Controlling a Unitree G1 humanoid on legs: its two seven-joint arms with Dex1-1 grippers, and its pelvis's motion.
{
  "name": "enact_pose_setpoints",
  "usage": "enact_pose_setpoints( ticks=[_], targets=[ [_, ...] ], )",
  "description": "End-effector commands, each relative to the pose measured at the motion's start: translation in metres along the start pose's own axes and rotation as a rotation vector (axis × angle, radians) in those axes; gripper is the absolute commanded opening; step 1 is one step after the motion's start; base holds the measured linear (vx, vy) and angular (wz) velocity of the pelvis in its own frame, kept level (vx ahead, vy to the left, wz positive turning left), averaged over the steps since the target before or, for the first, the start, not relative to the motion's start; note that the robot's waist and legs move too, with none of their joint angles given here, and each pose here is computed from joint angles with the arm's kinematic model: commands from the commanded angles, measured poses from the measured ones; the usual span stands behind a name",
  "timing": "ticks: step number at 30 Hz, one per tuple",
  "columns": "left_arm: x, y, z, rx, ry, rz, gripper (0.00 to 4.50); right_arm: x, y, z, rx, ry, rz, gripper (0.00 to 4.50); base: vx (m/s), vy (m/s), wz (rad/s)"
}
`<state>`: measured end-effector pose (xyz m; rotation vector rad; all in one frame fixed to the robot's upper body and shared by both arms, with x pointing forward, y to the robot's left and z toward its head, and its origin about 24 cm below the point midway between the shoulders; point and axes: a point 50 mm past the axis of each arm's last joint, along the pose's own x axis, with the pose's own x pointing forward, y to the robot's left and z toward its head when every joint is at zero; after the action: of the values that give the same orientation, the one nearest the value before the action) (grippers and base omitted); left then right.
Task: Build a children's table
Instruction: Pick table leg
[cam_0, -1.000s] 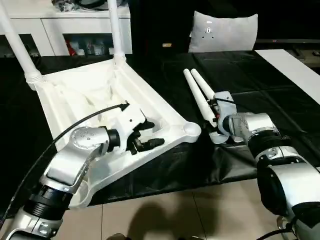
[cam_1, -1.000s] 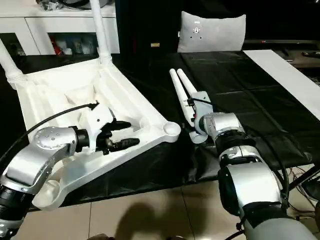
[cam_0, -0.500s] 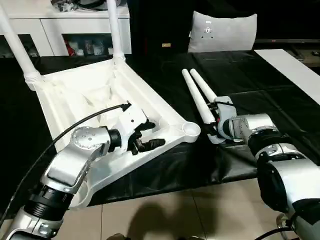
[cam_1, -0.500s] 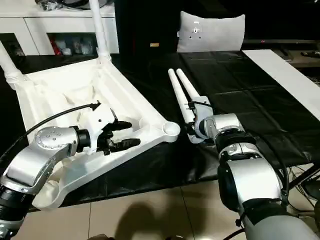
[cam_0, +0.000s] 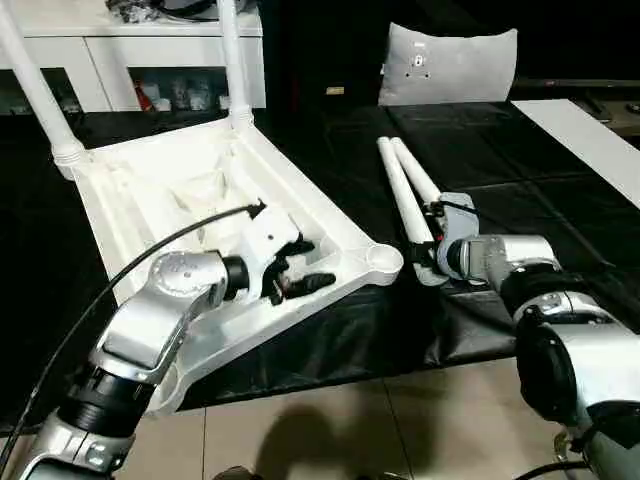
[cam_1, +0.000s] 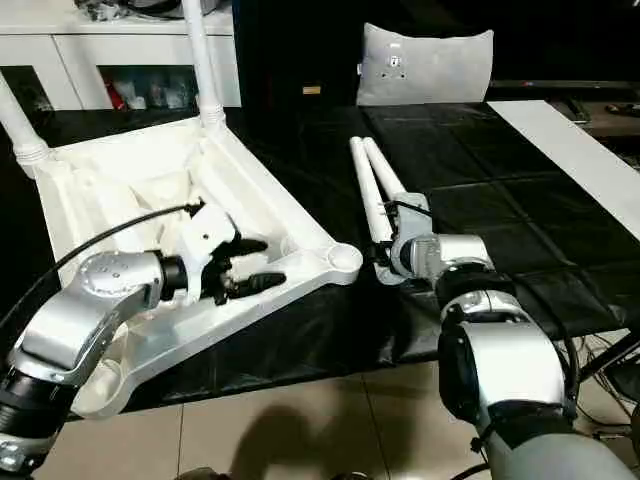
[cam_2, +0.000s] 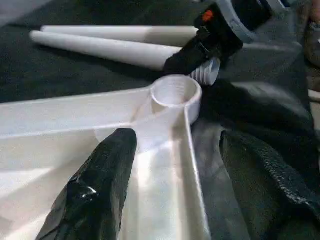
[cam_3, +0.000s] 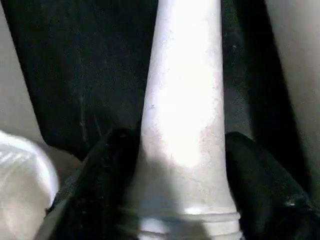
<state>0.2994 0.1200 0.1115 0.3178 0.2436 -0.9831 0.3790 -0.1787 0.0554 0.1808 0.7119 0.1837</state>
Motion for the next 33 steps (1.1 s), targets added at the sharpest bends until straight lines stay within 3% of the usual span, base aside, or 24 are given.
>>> enact_pose_setpoints(
  ticks=[1,3,5,8,11,13,14,15,16,18,23,24,28,33],
  targets=[
    [-0.001,0.007,0.005,0.003,-0.022,0.047,3.09,-0.007,-0.001,0.023,0.032,-0.163,0.033,2.58,0.0,0.0,0.0],
    [0.0,0.011,0.008,-0.011,-0.041,0.072,3.42,-0.011,0.001,0.031,0.01,-0.254,0.088,2.57,0.0,0.0,0.0],
    [0.004,0.021,0.018,-0.057,-0.097,0.162,3.46,-0.021,0.009,0.044,0.096,-0.378,0.273,2.5,0.0,0.0,0.0],
    [0.008,0.029,0.026,-0.106,-0.145,0.24,3.8,-0.026,0.014,0.046,0.113,-0.424,0.39,2.16,0.0,0.0,0.0],
    [0.014,0.037,0.035,-0.194,-0.207,0.336,3.85,-0.031,0.02,0.042,0.072,-0.46,0.502,2.05,0.0,0.0,0.0],
    [0.022,0.043,0.053,-0.363,-0.356,0.385,4.14,-0.04,0.029,0.042,0.141,-0.539,0.687,1.72,0.0,0.0,0.0],
    [0.022,0.043,0.053,-0.363,-0.356,0.385,4.23,-0.04,0.029,0.042,0.141,-0.539,0.687,1.66,0.0,0.0,0.0],
    [0.024,0.045,0.058,-0.488,-0.411,0.391,4.26,-0.043,0.032,0.042,0.162,-0.566,0.739,1.6,0.0,0.0,0.0],
    [0.026,0.047,0.058,-0.537,-0.41,0.401,4.26,-0.043,0.033,0.04,0.158,-0.567,0.736,1.53,0.0,0.0,0.0],
    [0.026,0.048,0.057,-0.525,-0.394,0.417,4.25,-0.04,0.032,0.036,0.117,-0.546,0.686,1.28,0.0,0.0,0.0],
    [0.027,0.04,0.046,-0.329,-0.266,0.403,4.25,-0.032,0.027,0.026,-0.032,-0.491,0.525,1.21,0.0,0.0,0.0],
    [0.026,0.038,0.041,-0.268,-0.235,0.417,4.25,-0.033,0.026,0.028,-0.043,-0.512,0.489,1.38,0.0,0.0,0.0],
    [0.02,0.038,0.027,-0.221,-0.184,0.459,4.49,-0.032,0.027,0.029,-0.09,-0.515,0.422,1.67,0.0,0.0,0.0],
    [0.011,0.032,0.002,-0.121,-0.086,0.449,4.5,-0.021,0.024,0.021,-0.173,-0.435,0.276,2.25,0.0,0.0,0.0]
  ],
)
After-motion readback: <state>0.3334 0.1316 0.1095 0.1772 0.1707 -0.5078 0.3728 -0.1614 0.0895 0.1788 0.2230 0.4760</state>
